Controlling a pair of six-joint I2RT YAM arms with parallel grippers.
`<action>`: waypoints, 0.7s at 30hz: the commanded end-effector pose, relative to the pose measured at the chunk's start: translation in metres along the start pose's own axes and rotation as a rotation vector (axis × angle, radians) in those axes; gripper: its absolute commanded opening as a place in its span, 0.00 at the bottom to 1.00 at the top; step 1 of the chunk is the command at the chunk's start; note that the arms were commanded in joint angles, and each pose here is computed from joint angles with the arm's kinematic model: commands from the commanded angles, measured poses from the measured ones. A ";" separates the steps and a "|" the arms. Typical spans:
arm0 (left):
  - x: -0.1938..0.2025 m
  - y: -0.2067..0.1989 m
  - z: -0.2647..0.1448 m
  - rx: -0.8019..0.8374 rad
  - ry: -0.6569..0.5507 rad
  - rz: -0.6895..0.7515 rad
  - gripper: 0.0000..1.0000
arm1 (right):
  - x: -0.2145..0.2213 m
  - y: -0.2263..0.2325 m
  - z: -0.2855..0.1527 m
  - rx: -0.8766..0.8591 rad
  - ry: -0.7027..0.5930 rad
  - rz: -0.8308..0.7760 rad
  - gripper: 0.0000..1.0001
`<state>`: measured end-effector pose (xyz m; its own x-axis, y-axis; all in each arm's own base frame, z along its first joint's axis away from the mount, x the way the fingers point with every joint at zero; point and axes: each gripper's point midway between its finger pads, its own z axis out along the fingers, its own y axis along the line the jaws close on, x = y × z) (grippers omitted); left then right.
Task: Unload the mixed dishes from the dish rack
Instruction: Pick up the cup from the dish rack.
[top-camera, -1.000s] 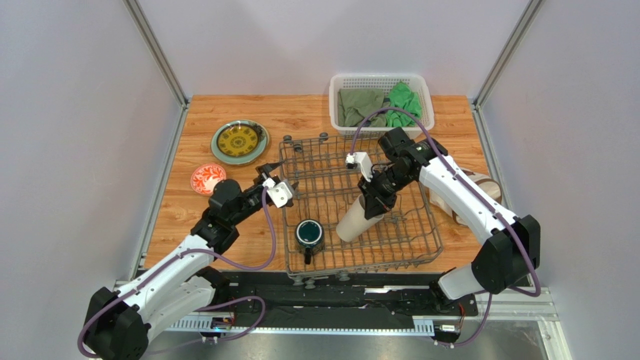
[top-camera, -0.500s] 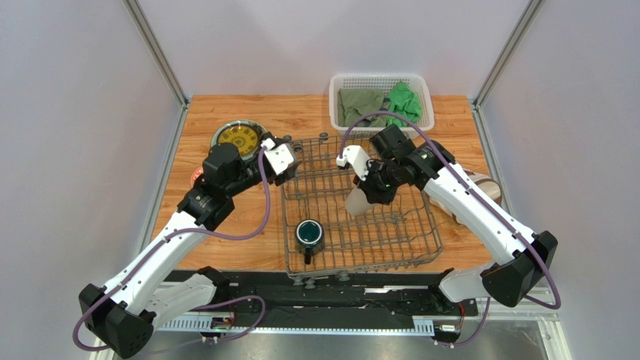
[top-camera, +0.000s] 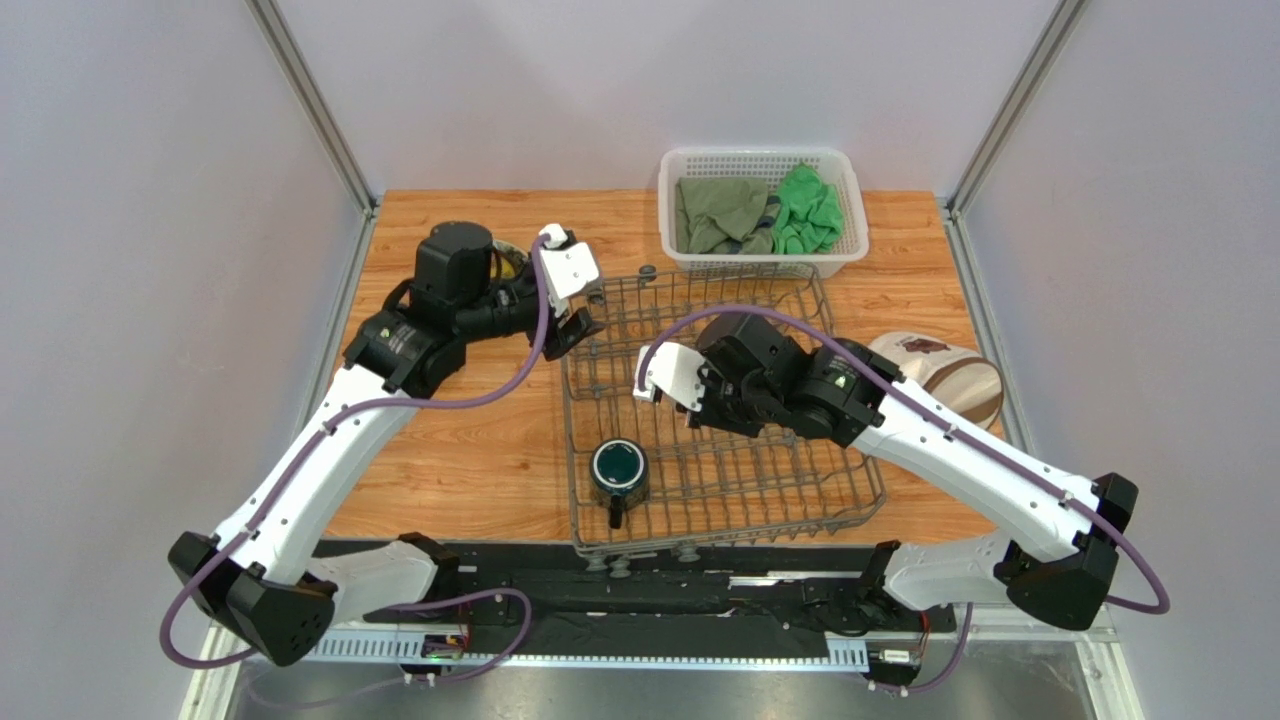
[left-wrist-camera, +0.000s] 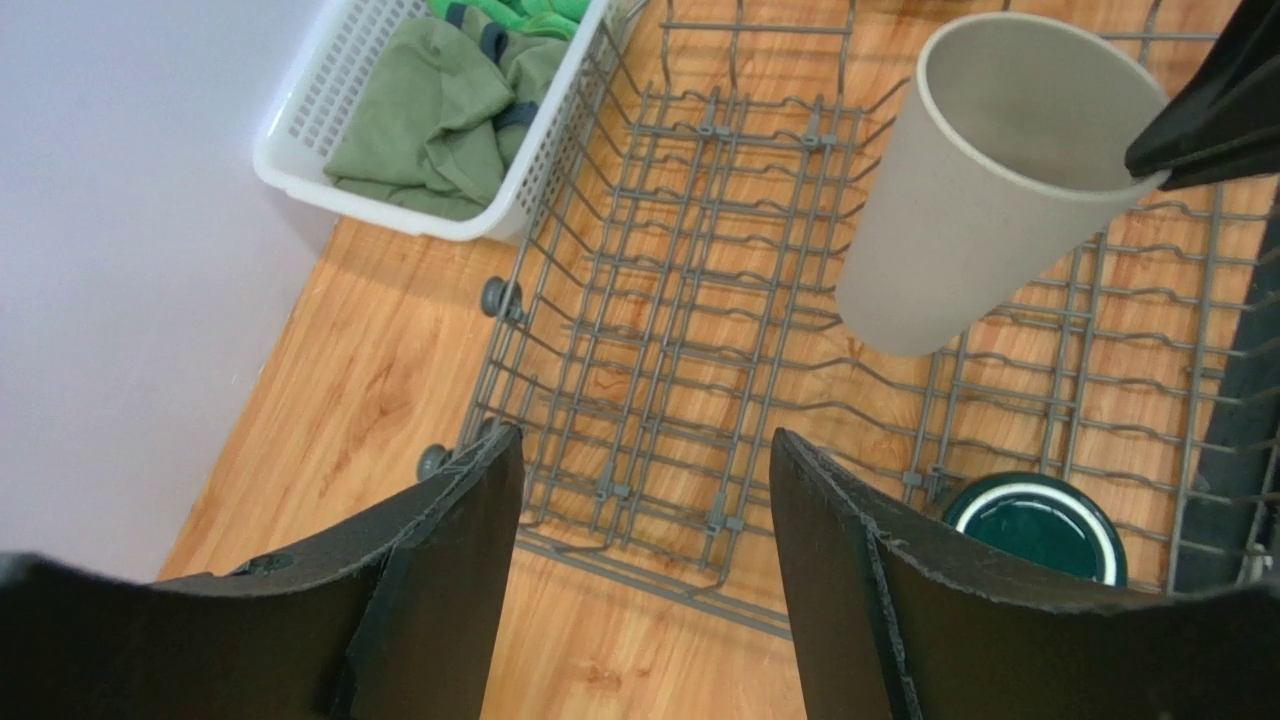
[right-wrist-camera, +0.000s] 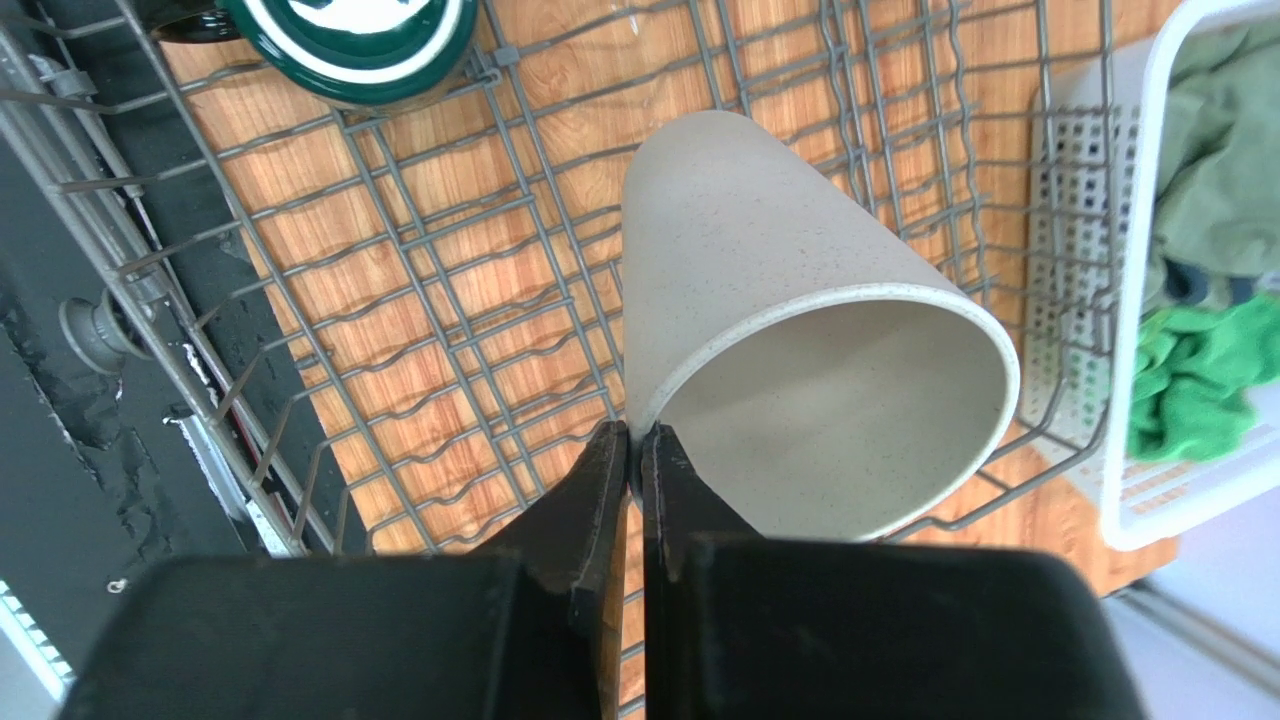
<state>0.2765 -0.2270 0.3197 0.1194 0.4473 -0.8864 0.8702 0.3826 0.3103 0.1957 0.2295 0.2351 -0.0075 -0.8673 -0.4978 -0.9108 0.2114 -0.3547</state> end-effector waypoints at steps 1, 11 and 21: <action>-0.015 -0.011 -0.013 0.148 0.066 0.028 0.70 | -0.013 -0.003 -0.008 0.056 -0.021 -0.101 0.00; -0.024 -0.021 -0.025 0.246 0.228 0.037 0.69 | -0.033 0.011 0.006 0.014 0.046 -0.286 0.00; 0.001 -0.036 0.000 0.355 0.440 0.078 0.69 | -0.059 0.021 0.017 0.008 0.061 -0.407 0.00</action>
<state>0.2542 -0.2479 0.3211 0.0442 0.7121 -0.7007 0.9770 0.1158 0.1793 0.1793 0.2826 0.2246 0.2778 -0.9201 -0.2761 -0.8783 -0.1268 -0.4610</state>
